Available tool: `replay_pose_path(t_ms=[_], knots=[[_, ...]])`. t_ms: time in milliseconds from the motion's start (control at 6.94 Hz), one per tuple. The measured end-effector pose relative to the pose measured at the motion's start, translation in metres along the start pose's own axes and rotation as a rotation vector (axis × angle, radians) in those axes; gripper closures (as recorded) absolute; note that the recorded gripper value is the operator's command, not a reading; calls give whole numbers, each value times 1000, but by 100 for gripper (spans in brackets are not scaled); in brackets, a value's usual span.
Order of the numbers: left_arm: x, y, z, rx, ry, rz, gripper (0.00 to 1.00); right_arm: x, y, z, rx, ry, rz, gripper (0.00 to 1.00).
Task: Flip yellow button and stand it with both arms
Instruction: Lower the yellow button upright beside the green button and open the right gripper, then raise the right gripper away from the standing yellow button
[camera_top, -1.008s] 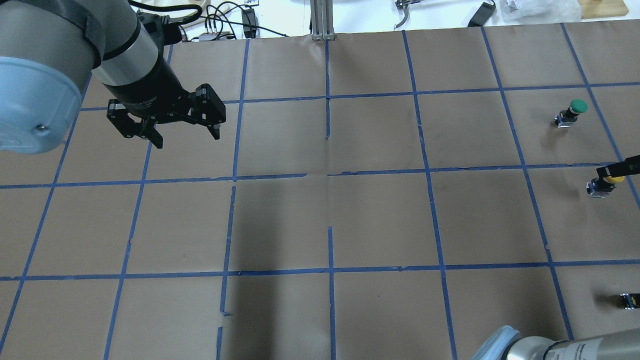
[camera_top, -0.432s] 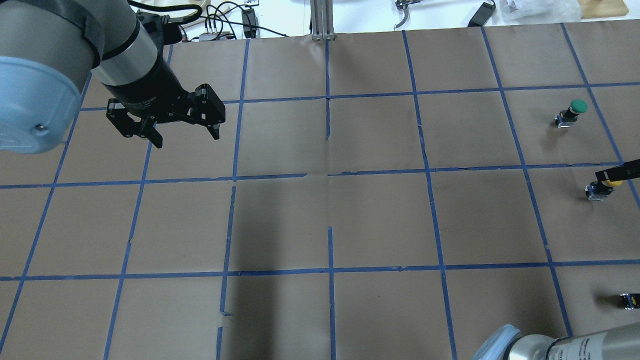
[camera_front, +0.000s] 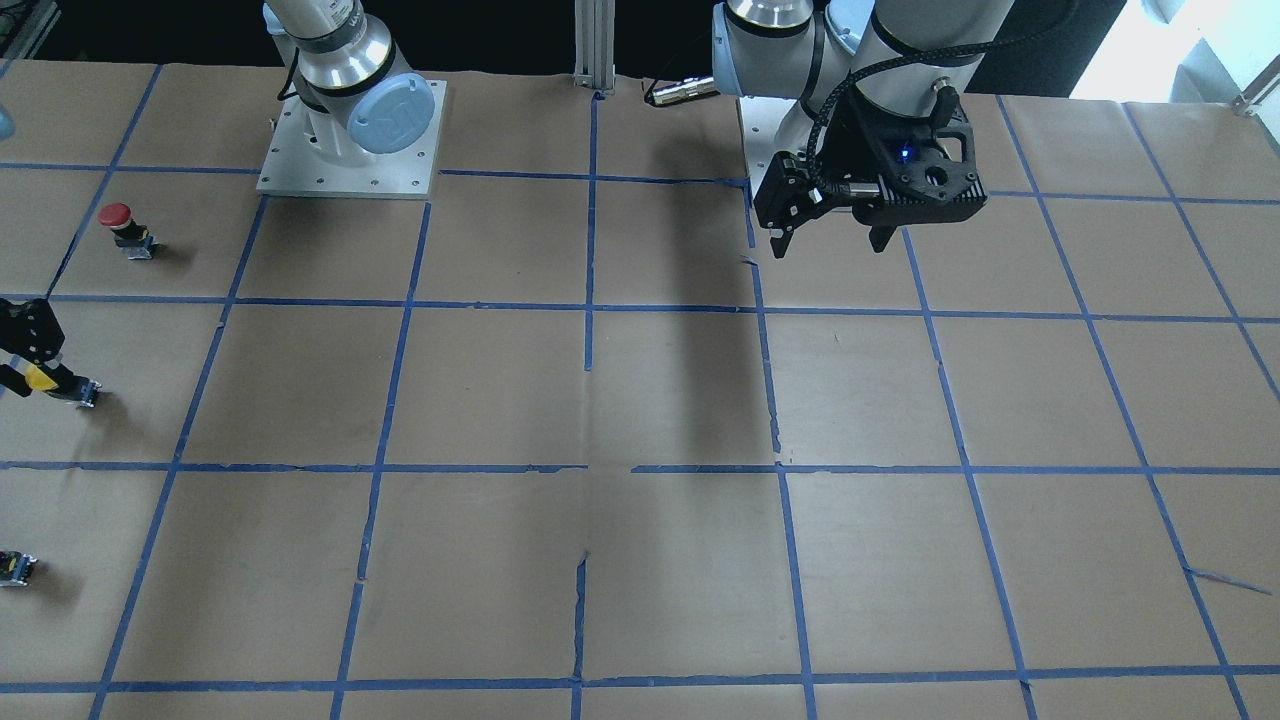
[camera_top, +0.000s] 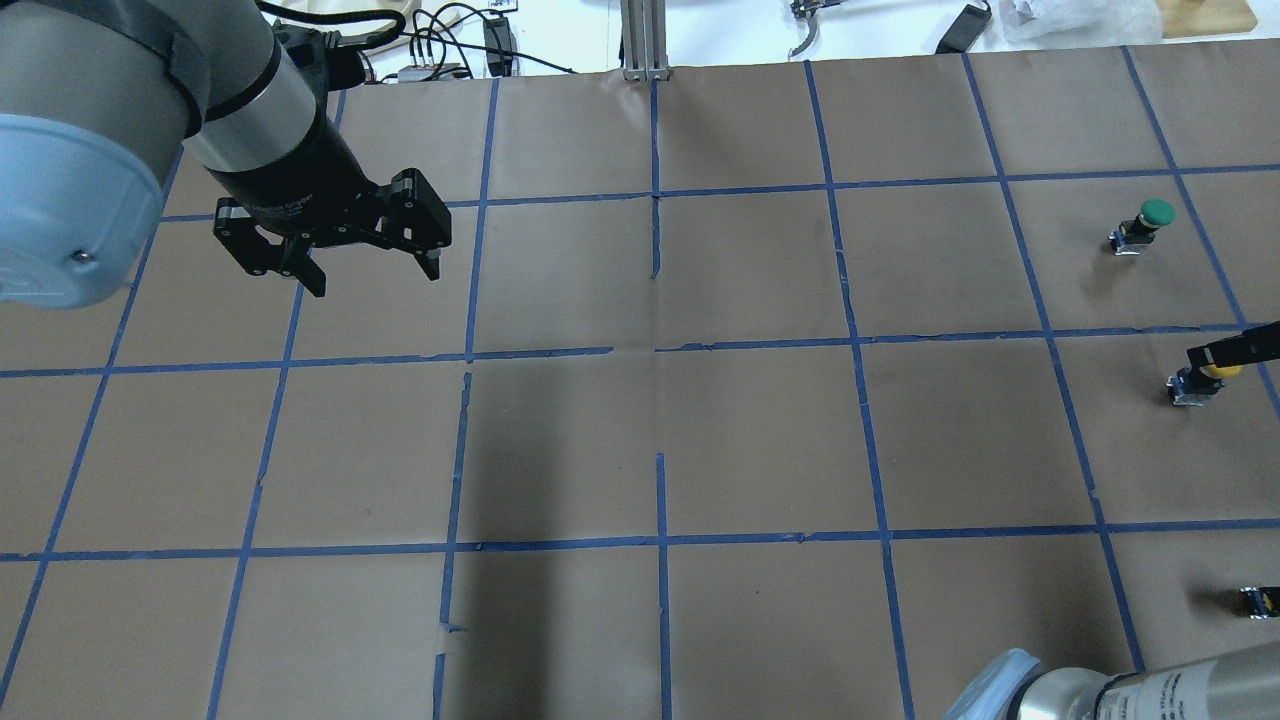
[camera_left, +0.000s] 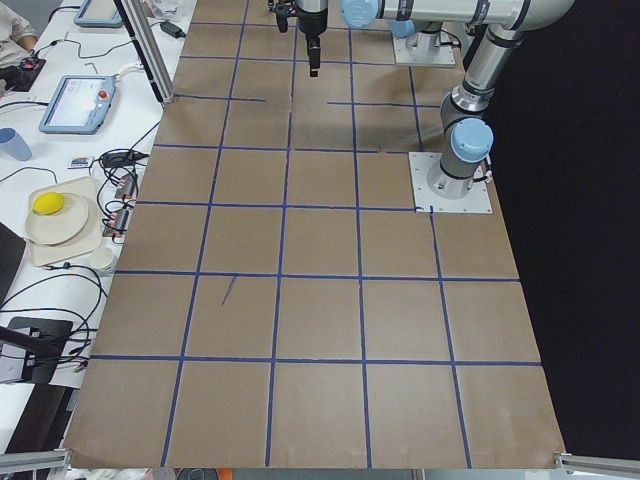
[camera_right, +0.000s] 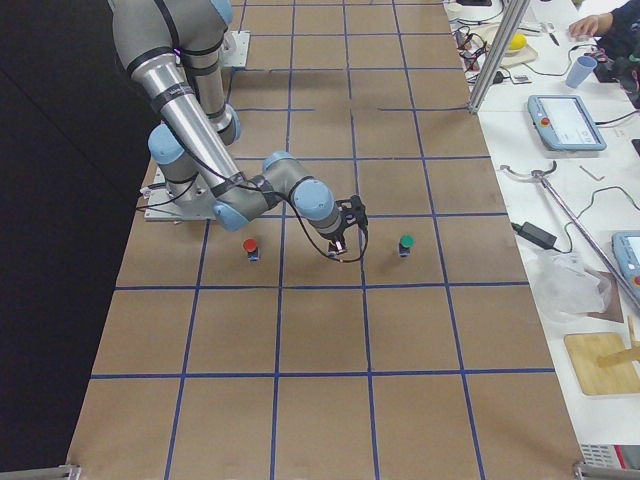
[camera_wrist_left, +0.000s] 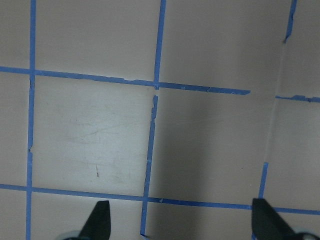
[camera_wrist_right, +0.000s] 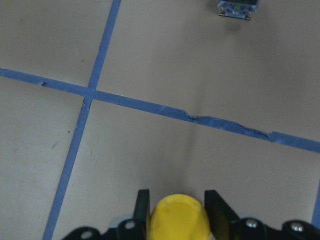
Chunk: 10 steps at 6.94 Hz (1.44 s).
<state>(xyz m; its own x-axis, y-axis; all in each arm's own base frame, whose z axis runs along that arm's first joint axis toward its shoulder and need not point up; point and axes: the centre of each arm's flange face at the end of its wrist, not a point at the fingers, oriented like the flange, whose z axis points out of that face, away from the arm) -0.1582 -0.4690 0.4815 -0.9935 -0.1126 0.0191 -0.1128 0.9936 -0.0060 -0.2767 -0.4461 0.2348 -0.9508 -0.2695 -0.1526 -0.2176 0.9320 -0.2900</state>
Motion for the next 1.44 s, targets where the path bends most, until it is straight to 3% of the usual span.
replay_pose_path(t_ms=[144,288,720,864,1297,1441], knots=[[0,0,0,0,0,0,0,0,1,1,-2,-3,2,10],[0,0,0,0,0,0,0,0,2,2,-5,-5,5,1],[0,0,1,-2,0,0,0,0,4,-2,-23,9,14,1],[0,1,1,-2,0,0,0,0,4,-10,-50,15,29,0],[0,1,1,-2,0,1,0,-14,-28,-80,-162,0,291,0],[0,1,1,-3,0,1,0,-26,-54,-106,-215,35,333,0]])
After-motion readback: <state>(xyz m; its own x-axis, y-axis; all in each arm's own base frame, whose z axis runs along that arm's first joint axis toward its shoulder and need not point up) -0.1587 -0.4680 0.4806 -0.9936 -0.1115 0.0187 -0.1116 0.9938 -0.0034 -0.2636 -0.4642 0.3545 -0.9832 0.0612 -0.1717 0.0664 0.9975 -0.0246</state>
